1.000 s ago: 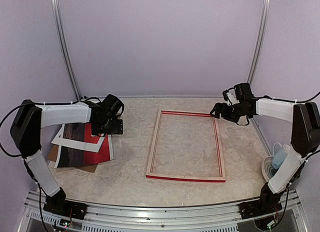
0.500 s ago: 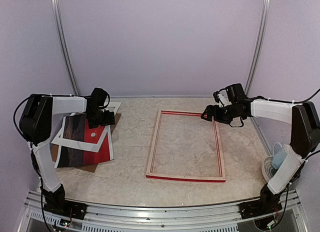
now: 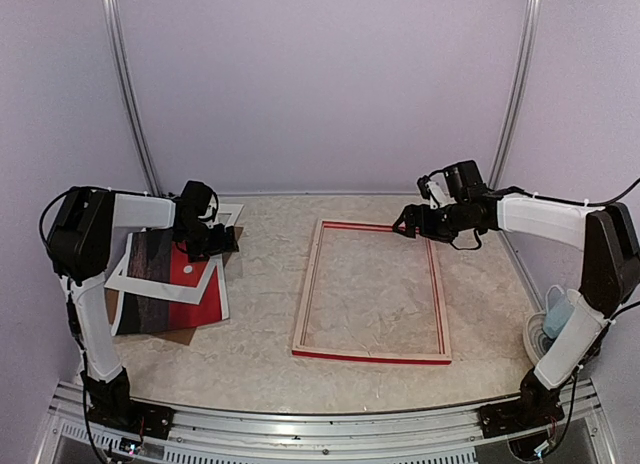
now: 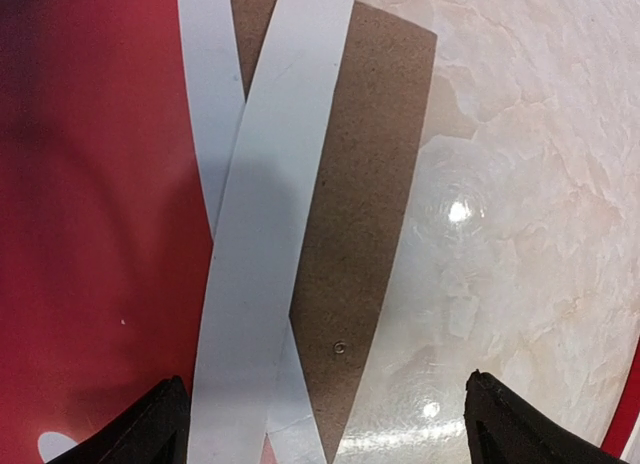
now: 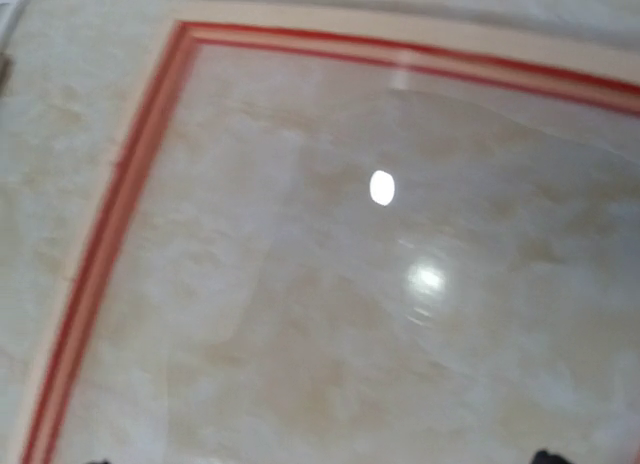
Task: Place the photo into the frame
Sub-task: Pick up the mat board from the photo.
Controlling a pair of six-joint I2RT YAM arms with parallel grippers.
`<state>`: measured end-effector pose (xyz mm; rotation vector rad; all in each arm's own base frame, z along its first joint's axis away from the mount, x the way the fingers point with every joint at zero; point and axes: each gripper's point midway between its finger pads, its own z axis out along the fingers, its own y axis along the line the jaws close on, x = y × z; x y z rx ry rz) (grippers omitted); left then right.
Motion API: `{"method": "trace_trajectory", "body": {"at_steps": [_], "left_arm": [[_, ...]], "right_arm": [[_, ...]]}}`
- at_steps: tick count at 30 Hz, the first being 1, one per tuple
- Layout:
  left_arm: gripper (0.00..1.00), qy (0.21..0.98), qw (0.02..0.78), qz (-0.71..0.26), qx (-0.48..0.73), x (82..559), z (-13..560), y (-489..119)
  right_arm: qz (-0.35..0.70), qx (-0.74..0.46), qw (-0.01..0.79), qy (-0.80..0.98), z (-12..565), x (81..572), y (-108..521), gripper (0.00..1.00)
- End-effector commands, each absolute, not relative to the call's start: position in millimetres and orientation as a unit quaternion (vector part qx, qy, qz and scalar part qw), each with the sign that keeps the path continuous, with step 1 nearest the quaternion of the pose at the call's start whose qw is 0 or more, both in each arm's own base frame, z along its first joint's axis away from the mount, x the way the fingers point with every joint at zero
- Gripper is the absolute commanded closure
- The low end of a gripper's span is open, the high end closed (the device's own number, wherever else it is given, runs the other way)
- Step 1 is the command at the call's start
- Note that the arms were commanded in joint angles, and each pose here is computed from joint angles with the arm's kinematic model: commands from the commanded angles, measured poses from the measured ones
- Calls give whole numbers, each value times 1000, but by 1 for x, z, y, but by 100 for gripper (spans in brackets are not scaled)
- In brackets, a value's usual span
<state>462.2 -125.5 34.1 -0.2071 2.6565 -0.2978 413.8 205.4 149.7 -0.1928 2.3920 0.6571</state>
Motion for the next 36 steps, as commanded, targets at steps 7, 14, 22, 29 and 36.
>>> {"method": "trace_trajectory", "body": {"at_steps": [7,14,22,29,36], "left_arm": [[6,963,198,-175,-53,444,27,-163],[6,952,191,-235,-46,438,32,-185],[6,941,194,-274,-35,432,47,-203],[6,930,195,-310,-39,426,55,-208],[6,914,206,-347,-50,436,74,-207]], "right_arm": [[324,-127,333,876,199,419,285,9],[384,-143,302,860,197,425,342,9],[428,-152,271,849,191,434,392,9],[480,-146,231,833,179,436,427,9],[504,-136,210,827,166,437,445,9]]}}
